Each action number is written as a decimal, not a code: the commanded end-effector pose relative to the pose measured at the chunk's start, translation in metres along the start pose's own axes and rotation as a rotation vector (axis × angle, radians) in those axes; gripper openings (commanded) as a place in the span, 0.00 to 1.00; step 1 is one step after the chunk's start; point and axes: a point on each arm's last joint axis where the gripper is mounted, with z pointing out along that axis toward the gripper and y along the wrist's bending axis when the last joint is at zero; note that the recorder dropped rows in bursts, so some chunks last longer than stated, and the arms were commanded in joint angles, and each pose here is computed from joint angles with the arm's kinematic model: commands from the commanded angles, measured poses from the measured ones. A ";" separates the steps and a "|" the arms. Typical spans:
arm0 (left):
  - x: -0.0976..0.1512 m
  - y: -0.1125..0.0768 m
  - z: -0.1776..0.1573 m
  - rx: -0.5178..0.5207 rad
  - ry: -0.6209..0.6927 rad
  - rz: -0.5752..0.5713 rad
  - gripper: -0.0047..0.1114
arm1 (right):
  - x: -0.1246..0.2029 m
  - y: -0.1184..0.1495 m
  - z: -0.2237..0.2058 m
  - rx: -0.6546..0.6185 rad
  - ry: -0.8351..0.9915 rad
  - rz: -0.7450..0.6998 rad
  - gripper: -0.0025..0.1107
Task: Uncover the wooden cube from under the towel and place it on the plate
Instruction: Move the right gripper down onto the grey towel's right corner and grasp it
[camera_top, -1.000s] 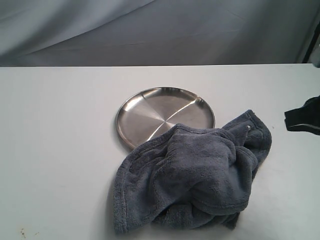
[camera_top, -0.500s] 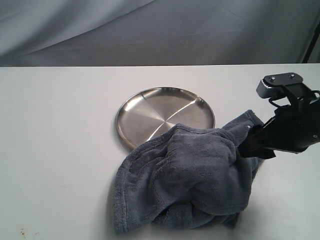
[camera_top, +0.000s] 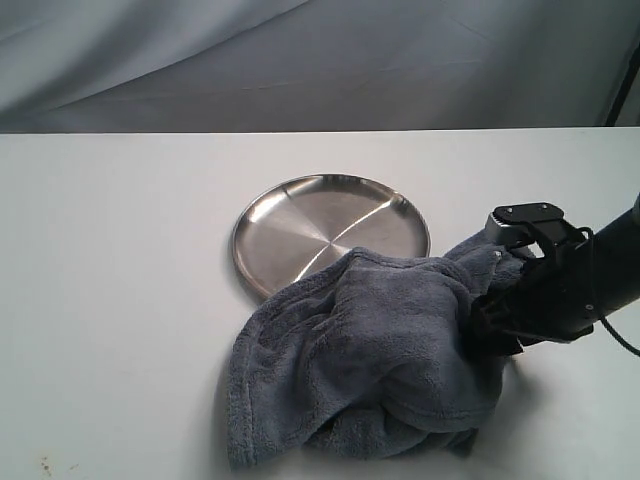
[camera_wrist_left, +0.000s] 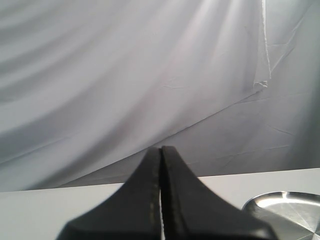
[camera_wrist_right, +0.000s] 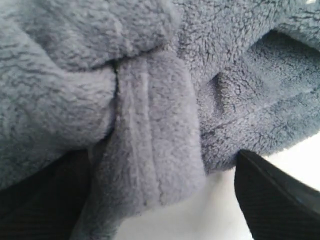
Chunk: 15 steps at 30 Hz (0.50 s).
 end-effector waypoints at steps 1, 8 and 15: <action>0.000 0.000 0.000 0.001 -0.009 -0.005 0.04 | 0.000 -0.003 0.009 0.004 0.022 -0.047 0.66; 0.000 0.000 0.000 0.001 -0.009 -0.005 0.04 | -0.002 -0.001 0.010 -0.014 0.003 -0.002 0.35; 0.000 0.000 0.000 0.001 -0.009 -0.005 0.04 | -0.001 -0.001 0.010 -0.020 0.007 0.000 0.12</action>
